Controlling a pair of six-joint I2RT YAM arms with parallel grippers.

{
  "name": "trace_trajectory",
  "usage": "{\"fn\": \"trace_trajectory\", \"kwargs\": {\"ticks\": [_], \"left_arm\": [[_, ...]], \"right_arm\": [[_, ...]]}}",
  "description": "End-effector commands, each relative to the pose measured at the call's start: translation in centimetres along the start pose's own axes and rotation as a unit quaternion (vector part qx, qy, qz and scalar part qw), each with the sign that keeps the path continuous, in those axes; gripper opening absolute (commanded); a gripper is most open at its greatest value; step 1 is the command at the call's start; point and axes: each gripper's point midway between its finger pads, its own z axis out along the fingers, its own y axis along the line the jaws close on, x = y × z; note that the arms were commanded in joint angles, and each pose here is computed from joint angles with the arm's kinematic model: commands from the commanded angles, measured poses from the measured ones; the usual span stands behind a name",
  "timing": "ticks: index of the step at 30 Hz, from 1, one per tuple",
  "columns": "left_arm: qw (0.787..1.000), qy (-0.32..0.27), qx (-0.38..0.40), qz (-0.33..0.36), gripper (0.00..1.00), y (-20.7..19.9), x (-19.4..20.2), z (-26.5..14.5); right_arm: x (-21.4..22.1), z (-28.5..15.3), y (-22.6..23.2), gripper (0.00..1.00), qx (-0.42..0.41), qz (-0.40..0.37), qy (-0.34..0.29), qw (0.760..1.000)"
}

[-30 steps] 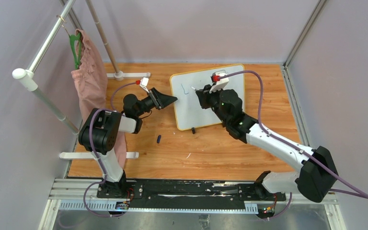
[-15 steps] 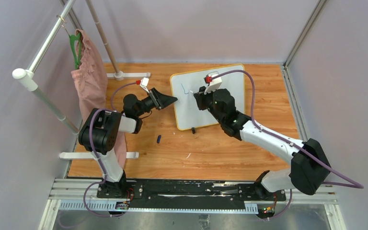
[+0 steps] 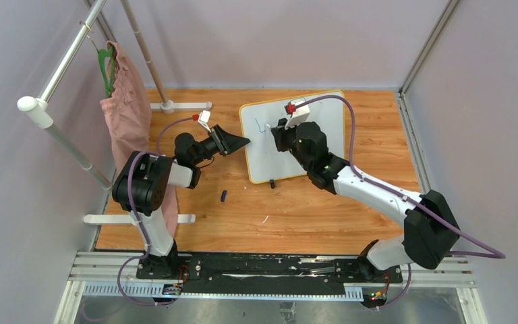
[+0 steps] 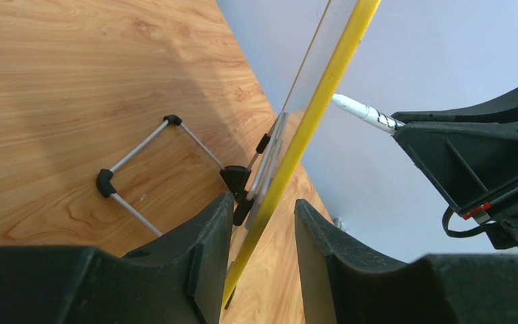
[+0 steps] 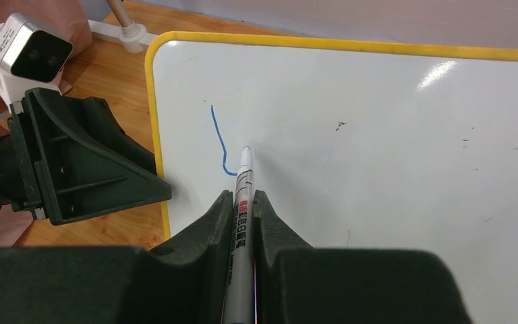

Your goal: Write a sentence on the whiteboard

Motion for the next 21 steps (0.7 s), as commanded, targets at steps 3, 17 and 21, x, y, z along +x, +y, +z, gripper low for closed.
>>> {"fn": "trace_trajectory", "kwargs": {"ticks": [3, 17, 21], "left_arm": [[1.0, -0.002, 0.012, 0.018, 0.43, -0.3, -0.4, 0.1], [1.0, -0.004, 0.016, 0.019, 0.43, -0.6, -0.6, 0.1], [1.0, -0.004, 0.017, 0.019, 0.43, -0.7, -0.5, 0.1]], "right_arm": [[-2.2, 1.0, -0.4, 0.0, 0.015, -0.002, -0.028, 0.999], [0.2, 0.9, -0.7, 0.0, 0.016, -0.008, 0.005, 1.0], [0.7, 0.6, -0.7, 0.0, 0.015, -0.011, 0.012, 1.0]]}}
